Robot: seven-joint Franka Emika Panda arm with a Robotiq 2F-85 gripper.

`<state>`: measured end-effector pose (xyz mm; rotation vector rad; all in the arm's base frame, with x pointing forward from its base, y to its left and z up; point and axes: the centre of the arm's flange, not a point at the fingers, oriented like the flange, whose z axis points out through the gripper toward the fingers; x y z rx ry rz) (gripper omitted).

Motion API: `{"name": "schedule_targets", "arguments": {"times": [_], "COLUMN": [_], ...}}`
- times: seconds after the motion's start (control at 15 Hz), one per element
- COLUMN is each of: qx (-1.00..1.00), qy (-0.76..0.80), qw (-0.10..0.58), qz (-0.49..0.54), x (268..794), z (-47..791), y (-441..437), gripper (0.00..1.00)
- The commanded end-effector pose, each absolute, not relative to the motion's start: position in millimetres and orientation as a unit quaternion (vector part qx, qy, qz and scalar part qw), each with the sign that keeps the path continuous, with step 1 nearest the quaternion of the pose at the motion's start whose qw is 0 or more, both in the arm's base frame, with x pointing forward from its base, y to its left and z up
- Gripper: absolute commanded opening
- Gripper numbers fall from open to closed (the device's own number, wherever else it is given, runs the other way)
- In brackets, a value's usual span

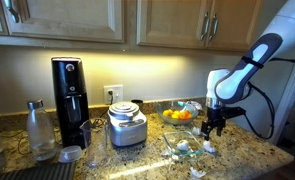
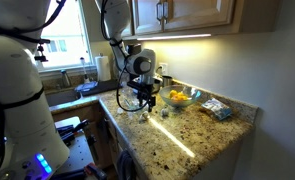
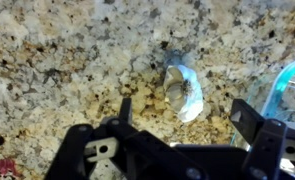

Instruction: Put the garlic cloves inside the glass bowl

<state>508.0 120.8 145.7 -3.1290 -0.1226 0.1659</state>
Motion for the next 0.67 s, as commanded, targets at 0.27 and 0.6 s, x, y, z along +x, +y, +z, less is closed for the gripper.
{"name": "schedule_targets", "arguments": {"times": [0.27,0.6], "qx": [-0.995,-0.995], "qy": [-0.091,-0.095], "qw": [-0.026,-0.028], "qz": [0.038,0.022], "x": [495,495], "z": [112,99], "y": [130,129], "gripper": [1.00,1.00]}}
